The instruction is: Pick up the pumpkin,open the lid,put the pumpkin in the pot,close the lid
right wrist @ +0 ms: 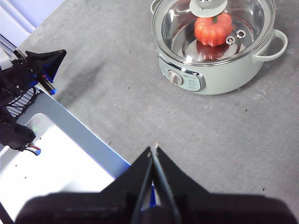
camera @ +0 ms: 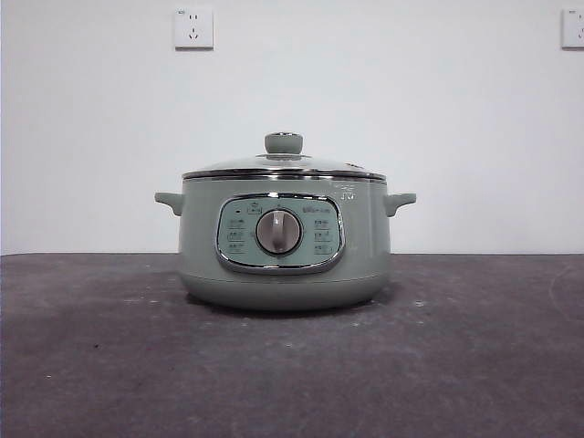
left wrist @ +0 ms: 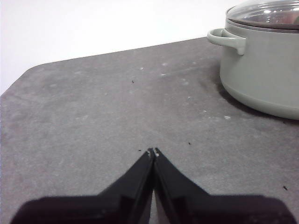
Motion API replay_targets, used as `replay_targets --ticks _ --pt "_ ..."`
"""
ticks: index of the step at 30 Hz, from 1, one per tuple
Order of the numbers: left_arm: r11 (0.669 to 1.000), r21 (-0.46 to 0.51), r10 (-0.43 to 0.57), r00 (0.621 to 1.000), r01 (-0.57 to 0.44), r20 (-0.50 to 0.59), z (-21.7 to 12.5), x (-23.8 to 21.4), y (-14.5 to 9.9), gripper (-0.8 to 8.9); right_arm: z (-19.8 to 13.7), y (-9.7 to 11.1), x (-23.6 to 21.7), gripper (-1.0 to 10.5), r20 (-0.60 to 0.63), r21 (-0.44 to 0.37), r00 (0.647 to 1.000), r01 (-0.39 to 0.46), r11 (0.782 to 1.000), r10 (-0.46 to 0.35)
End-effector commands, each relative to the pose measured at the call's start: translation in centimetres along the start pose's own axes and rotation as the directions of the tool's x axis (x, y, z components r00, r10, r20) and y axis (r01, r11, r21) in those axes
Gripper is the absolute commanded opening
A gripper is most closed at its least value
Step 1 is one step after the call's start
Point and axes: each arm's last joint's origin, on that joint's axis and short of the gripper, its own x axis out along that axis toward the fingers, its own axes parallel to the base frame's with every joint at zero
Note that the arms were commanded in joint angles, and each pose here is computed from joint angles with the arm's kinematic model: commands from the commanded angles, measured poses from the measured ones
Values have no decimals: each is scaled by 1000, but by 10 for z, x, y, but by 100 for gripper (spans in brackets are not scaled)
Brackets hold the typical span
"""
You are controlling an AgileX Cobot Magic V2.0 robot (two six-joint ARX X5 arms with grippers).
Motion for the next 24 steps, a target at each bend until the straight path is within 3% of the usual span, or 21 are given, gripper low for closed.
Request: replay_targets --ticks 1,20,24 --pt "1000 -12 1 1000 -1 -17 -5 1 0 -4 -2 0 1 1 -15 9 1000 2 1000 -2" --pt "1000 -12 2 1000 -2 -17 -5 1 0 -4 -2 0 1 1 -15 9 1000 2 1000 -2" --pt "1000 -12 2 1000 -2 -17 -5 1 0 -4 -2 -1 -1 1 0 -34 1000 12 999 -12"
